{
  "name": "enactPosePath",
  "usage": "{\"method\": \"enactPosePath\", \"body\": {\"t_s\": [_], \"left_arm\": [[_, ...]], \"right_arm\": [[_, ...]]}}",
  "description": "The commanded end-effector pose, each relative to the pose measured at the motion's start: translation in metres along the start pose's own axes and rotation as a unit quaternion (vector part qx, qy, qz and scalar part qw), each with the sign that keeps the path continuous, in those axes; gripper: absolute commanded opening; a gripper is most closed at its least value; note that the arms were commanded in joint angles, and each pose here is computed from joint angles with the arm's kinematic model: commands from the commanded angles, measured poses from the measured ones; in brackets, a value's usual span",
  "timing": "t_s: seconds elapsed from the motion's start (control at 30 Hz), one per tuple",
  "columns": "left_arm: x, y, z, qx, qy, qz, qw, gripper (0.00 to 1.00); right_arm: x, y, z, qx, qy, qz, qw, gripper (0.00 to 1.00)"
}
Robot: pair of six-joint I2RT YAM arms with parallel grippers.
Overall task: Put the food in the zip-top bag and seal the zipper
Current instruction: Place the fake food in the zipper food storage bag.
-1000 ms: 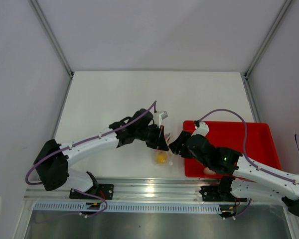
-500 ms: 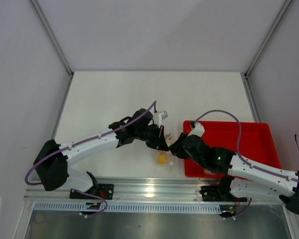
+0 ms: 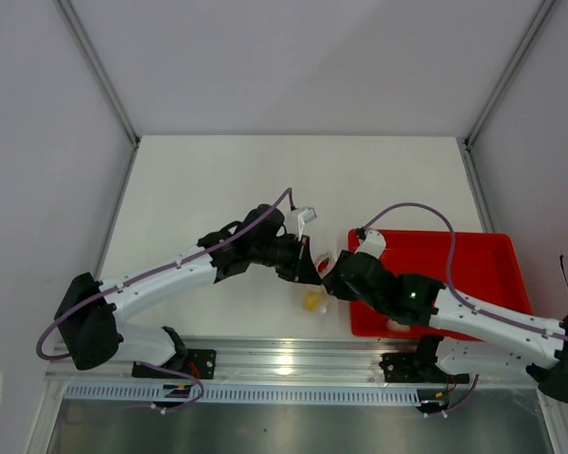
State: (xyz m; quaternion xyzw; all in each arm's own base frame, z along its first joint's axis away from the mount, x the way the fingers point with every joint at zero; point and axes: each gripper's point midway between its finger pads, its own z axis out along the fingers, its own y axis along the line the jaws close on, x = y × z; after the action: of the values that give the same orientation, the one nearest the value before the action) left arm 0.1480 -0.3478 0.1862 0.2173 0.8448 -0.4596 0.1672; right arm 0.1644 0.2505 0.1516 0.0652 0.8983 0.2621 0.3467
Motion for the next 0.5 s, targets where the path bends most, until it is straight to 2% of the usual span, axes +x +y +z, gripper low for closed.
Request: {"method": "enactPosePath", "body": {"t_s": [0.0,0.07,0.17,0.2,0.27,0.33,0.4,0.47], "left_arm": [[-0.011,-0.007,-0.009,0.001,-0.028,0.016,0.999,0.01],[-0.01,0.001,-0.008,-0.014,-0.03,0.019,0.999,0.0],[-0.012,0.01,-0.012,-0.04,-0.043,0.03,0.998,0.01],[-0.013,0.01,-0.013,-0.044,-0.046,0.034,0.997,0.01],[-0.016,0.012,-0.017,-0.054,-0.05,0.045,0.996,0.0],[-0.016,0.013,-0.02,-0.062,-0.051,0.056,0.995,0.01],[-0.018,0.011,-0.025,-0.064,-0.055,0.063,0.994,0.01],[-0.016,0.011,-0.028,-0.065,-0.055,0.071,0.994,0.0]], "right_arm": [[-0.051,0.004,-0.055,-0.009,-0.069,0.012,0.997,0.3],[-0.063,-0.012,-0.078,0.019,-0.078,0.017,0.997,0.32],[-0.078,-0.047,-0.103,0.083,-0.097,0.034,0.991,0.5],[-0.079,-0.055,-0.105,0.103,-0.093,0.036,0.99,0.62],[-0.082,-0.077,-0.111,0.153,-0.078,0.04,0.984,0.75],[-0.082,-0.092,-0.111,0.185,-0.062,0.034,0.98,0.85],[-0.084,-0.107,-0.108,0.213,-0.051,0.059,0.974,0.88],[-0.084,-0.116,-0.104,0.223,-0.041,0.073,0.971,0.98]]}}
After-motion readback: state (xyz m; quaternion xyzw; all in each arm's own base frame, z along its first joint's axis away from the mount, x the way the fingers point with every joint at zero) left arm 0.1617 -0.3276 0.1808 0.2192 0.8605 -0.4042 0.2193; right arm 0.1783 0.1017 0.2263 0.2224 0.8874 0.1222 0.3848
